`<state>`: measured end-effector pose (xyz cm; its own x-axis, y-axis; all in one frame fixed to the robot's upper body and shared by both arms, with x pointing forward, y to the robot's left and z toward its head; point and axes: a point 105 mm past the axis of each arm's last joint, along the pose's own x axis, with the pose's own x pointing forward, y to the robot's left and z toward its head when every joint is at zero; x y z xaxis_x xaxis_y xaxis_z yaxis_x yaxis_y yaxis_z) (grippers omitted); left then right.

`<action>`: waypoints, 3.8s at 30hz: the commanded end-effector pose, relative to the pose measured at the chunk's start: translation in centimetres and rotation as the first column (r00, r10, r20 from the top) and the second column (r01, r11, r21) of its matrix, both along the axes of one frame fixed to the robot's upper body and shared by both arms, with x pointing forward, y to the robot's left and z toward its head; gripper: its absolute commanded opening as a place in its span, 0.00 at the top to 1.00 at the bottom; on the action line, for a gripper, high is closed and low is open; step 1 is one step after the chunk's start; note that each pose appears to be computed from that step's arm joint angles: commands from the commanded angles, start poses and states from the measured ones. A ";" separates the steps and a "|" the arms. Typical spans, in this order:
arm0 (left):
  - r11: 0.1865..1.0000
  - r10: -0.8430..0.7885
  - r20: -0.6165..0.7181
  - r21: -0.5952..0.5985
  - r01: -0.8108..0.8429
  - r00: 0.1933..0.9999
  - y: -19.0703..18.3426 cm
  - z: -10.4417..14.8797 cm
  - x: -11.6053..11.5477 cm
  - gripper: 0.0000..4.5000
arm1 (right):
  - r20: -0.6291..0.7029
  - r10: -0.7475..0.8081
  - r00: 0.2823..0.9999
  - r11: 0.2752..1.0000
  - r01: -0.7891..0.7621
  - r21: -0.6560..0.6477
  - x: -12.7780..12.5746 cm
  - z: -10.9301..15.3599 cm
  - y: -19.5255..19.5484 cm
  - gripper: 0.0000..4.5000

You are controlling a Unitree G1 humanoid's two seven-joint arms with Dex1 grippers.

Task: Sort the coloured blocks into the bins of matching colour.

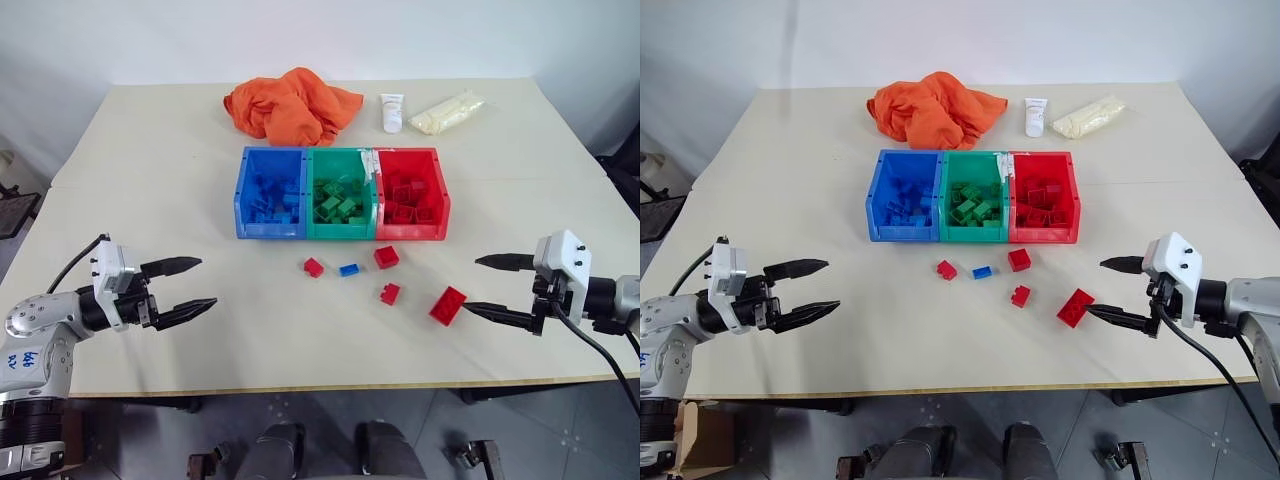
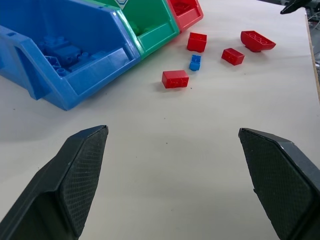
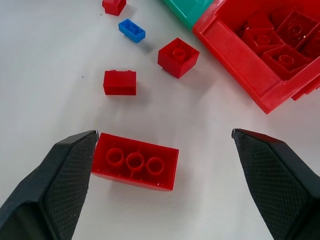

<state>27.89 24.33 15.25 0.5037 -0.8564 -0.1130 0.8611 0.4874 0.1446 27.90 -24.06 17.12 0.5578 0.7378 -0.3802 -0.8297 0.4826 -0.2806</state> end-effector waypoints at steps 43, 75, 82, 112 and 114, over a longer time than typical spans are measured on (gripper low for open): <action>0.953 -0.301 0.041 -0.019 0.302 0.953 -5.3 1.0 1.7 0.01 | -0.092 -0.121 0.988 0.987 0.109 -0.119 -1.9 -1.1 -2.0 0.00; 0.973 -0.226 0.056 -0.039 0.228 0.973 -5.2 0.3 -0.7 0.00 | -0.208 0.083 0.975 0.987 -0.109 -0.120 2.1 -4.6 1.8 0.65; 0.972 -0.228 0.058 -0.042 0.230 0.972 -5.0 0.4 -0.5 0.00 | -0.058 0.040 0.998 0.998 -0.043 -0.046 2.8 0.3 3.0 0.80; 0.964 -0.255 0.105 -0.053 0.261 0.961 -5.7 1.6 0.6 0.00 | 0.239 0.083 0.967 0.996 -0.089 0.012 12.0 7.2 8.0 0.00; 0.961 -0.252 0.081 -0.098 0.260 0.964 -5.6 1.9 0.7 0.00 | 0.186 0.162 0.969 0.986 -0.167 0.010 9.4 6.0 8.1 0.00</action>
